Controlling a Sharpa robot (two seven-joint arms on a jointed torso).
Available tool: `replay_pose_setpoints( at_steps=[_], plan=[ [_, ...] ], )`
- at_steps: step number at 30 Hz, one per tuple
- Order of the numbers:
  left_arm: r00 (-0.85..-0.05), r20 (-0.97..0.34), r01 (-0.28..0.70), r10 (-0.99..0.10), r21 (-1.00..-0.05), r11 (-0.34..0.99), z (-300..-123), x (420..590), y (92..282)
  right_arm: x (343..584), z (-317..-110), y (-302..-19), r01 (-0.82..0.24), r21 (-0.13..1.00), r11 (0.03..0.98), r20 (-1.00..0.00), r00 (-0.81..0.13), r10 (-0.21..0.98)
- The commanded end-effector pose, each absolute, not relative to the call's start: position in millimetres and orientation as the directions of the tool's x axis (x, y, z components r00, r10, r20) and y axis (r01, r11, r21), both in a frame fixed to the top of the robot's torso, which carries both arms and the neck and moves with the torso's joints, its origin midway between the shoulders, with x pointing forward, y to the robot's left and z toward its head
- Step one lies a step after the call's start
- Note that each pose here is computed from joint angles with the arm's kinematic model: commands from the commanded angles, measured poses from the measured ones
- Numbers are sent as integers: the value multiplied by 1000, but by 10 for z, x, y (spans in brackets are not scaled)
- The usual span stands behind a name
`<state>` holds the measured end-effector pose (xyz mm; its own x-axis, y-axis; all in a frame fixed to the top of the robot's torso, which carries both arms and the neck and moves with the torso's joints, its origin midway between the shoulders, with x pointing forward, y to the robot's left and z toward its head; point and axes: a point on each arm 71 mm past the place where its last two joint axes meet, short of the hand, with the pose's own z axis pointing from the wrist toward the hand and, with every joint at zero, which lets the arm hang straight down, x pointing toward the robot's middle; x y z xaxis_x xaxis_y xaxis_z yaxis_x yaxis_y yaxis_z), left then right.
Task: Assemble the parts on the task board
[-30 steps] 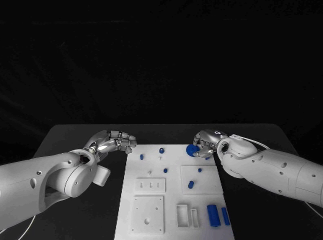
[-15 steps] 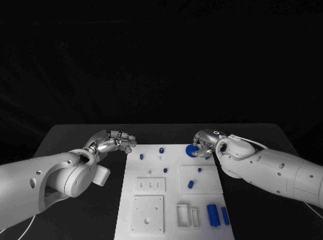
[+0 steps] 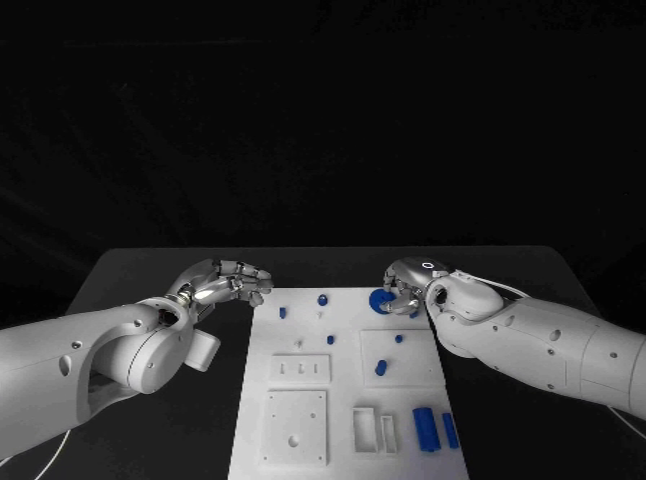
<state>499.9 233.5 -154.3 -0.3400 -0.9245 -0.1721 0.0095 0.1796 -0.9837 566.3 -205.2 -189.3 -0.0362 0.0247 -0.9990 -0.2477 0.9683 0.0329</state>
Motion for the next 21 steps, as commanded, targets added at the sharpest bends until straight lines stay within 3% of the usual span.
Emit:
replay_pose_setpoints(
  at_steps=[1,21],
  plan=[
    [-356,-172,17,-919,-984,177,-1533,4995,2308,5619,-2006,-2022,-244,-35,969,-998,-43,-47],
    [-353,-174,16,-919,-984,180,-1535,4994,2318,5546,-1980,-1944,-283,-33,958,-999,12,-31]
  ],
)
